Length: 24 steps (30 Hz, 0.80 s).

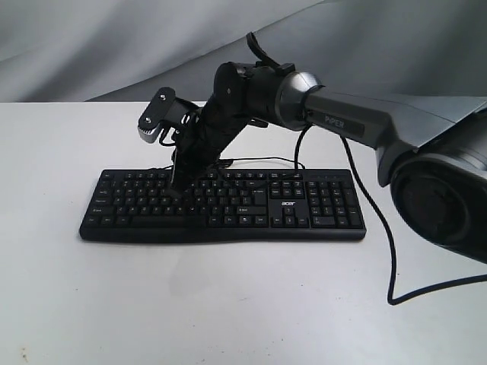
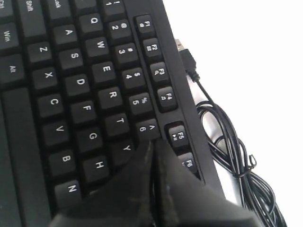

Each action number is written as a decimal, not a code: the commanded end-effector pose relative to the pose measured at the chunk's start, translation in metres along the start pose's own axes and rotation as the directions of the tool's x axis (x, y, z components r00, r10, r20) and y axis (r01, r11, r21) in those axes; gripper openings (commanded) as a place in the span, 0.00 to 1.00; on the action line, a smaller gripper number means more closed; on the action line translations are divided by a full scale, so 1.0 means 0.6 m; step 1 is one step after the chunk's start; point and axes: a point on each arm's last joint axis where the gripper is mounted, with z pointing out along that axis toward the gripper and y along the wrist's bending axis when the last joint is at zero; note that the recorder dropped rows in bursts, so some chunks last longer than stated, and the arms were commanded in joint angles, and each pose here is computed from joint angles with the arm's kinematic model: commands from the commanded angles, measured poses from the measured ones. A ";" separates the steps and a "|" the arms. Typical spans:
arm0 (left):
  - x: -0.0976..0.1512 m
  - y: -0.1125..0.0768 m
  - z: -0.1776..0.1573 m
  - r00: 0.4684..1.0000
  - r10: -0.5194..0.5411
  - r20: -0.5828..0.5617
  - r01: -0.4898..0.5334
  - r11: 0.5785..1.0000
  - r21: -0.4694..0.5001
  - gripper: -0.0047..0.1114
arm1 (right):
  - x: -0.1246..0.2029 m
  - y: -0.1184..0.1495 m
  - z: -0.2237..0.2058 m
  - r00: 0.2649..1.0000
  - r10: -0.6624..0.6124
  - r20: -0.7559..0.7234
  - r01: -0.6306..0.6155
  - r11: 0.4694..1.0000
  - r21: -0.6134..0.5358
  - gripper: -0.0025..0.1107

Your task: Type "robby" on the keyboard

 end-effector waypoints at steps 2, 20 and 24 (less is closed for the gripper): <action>0.002 0.000 0.000 1.000 -0.012 0.003 0.012 1.000 0.001 0.04 | -0.006 -0.005 -0.007 0.999 -0.018 0.027 0.018 1.000 0.024 0.02; 0.002 0.000 0.000 1.000 -0.012 0.003 0.012 1.000 0.001 0.04 | -0.004 -0.002 0.022 1.000 0.013 0.022 -0.012 0.999 -0.039 0.02; 0.002 0.000 0.000 1.000 -0.012 0.003 0.012 1.000 0.001 0.04 | -0.003 -0.001 0.023 1.000 0.016 0.016 -0.015 0.999 -0.049 0.02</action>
